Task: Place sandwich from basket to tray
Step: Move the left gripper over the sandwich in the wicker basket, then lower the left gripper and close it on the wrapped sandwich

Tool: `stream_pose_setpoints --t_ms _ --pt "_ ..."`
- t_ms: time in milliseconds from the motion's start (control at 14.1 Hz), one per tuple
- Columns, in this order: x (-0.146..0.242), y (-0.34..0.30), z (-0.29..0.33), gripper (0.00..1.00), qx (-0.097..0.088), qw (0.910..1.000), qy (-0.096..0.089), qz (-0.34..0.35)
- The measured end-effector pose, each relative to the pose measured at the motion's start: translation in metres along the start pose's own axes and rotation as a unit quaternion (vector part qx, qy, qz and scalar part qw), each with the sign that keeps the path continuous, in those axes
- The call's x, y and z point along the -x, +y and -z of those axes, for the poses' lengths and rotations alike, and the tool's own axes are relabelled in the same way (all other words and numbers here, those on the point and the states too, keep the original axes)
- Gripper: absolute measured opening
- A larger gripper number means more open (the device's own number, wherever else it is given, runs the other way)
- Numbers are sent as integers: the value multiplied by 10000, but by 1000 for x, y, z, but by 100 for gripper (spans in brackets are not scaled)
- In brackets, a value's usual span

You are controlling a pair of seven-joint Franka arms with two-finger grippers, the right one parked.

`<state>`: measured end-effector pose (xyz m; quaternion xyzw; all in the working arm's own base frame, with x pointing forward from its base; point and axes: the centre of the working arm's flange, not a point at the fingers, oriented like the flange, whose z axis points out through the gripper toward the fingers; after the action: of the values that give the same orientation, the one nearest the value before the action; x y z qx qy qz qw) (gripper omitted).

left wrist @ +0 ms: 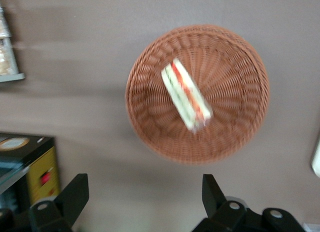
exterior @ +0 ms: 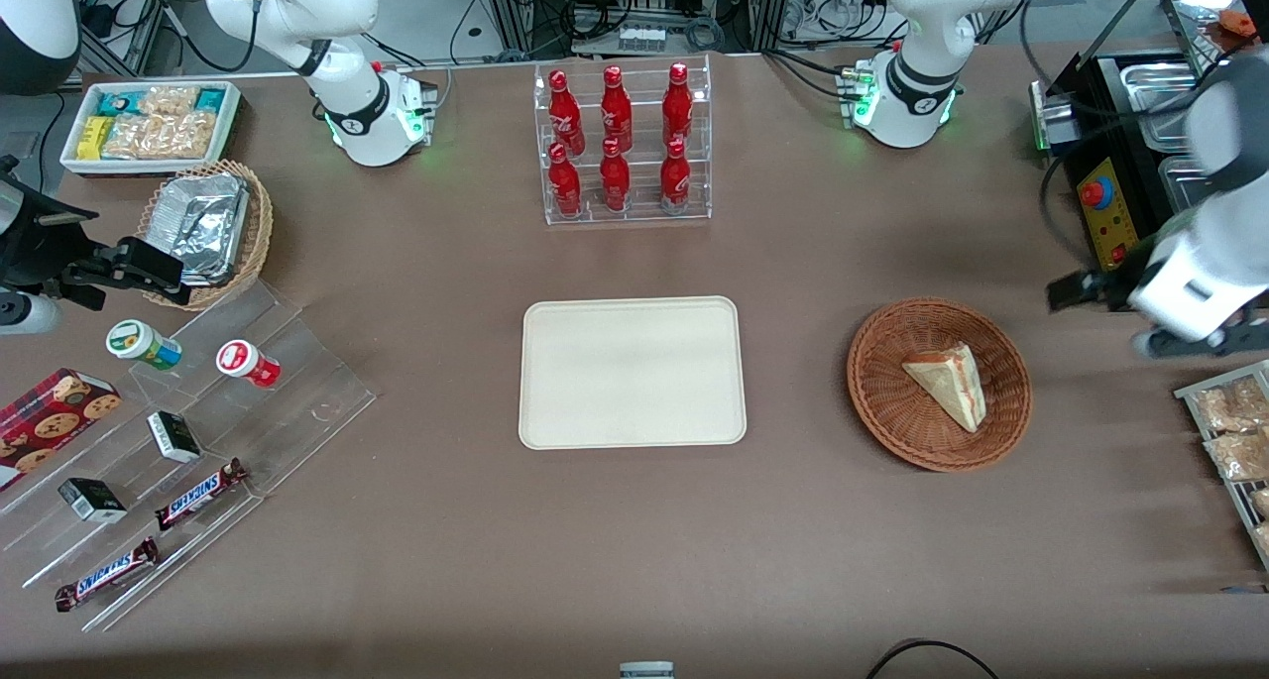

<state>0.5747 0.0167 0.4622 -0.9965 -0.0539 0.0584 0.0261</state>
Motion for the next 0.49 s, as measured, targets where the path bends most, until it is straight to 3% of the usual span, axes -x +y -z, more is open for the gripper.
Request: stream_pose_setpoints --t_ms 141,283,354,495 --pt "-3 5 -58 100 88 9968 351 717" --pt "3 11 -114 100 261 9853 727 1522" --pt "8 14 -136 100 346 9788 845 1834" --pt "14 21 -167 100 441 9673 851 2348"
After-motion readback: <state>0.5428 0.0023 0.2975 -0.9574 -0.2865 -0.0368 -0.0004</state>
